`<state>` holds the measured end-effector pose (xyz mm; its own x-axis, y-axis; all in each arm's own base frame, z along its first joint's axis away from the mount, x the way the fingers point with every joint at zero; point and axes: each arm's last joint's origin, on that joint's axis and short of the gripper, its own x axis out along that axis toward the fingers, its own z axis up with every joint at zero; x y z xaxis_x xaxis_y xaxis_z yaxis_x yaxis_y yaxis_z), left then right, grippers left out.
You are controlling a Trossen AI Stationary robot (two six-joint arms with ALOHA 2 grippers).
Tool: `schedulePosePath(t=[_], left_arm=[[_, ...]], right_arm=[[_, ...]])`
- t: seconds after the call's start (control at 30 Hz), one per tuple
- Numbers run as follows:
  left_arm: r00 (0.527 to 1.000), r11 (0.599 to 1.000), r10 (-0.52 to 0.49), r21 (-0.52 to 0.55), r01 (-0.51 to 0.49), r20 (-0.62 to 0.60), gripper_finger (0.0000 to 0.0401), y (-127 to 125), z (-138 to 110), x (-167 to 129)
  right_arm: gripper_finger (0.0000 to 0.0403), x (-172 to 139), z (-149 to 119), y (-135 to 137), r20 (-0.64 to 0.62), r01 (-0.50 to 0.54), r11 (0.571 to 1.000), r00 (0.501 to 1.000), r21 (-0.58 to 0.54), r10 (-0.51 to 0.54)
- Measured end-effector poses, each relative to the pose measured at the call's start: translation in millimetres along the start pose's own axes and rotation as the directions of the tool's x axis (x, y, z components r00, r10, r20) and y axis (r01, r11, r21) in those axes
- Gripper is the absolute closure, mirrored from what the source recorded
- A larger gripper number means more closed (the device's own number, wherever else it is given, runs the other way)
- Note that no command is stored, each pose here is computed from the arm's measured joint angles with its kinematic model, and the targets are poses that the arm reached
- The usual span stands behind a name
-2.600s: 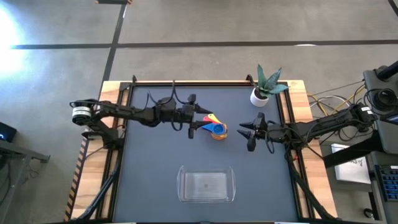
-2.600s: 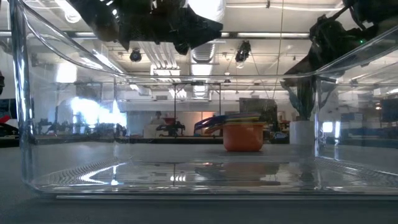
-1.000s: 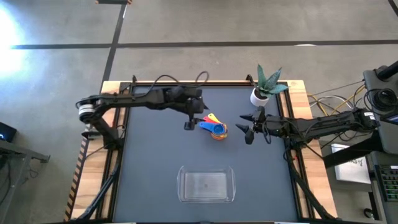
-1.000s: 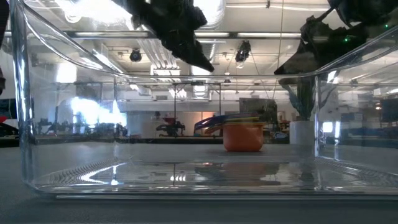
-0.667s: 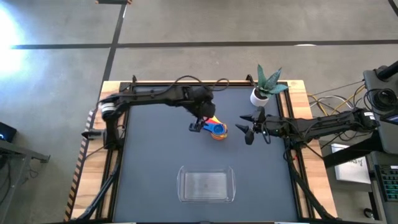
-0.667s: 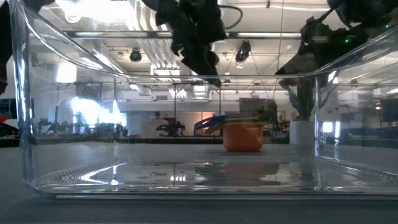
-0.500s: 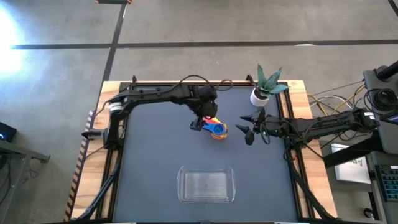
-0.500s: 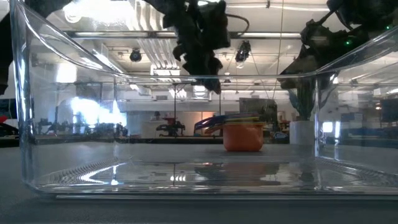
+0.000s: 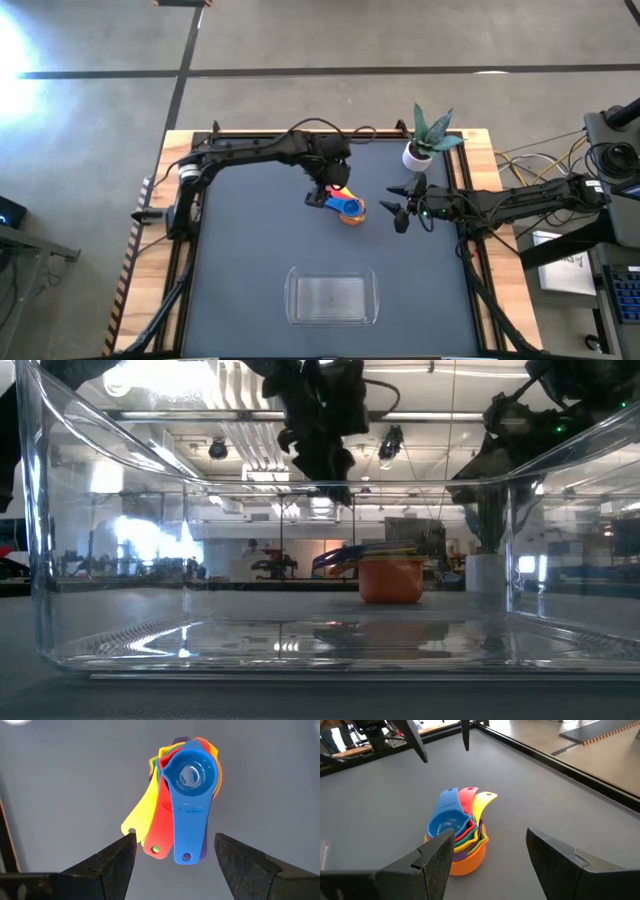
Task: Nest measuring cups in basket
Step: Adjust the stacked measuring cups on the table
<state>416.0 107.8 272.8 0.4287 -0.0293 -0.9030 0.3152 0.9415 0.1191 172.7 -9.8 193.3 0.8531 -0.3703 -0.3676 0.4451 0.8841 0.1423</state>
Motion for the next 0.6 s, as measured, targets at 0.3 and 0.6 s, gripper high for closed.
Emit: schedulePosePath(t=[0.3,0.6], left_arm=[[0.997,0.996,0.029,-0.077,-0.034,-0.065,0.015,5,-15,13],[0.998,0.997,0.04,-0.069,-0.043,-0.05,0.015,7,-15,10]], right_arm=[[0.0165,0,0,0,0.0,0.001,1.0,1.0,-0.001,-0.001],[0.0165,0,0,0,0.001,0.008,1.0,1.0,-0.002,-0.008]])
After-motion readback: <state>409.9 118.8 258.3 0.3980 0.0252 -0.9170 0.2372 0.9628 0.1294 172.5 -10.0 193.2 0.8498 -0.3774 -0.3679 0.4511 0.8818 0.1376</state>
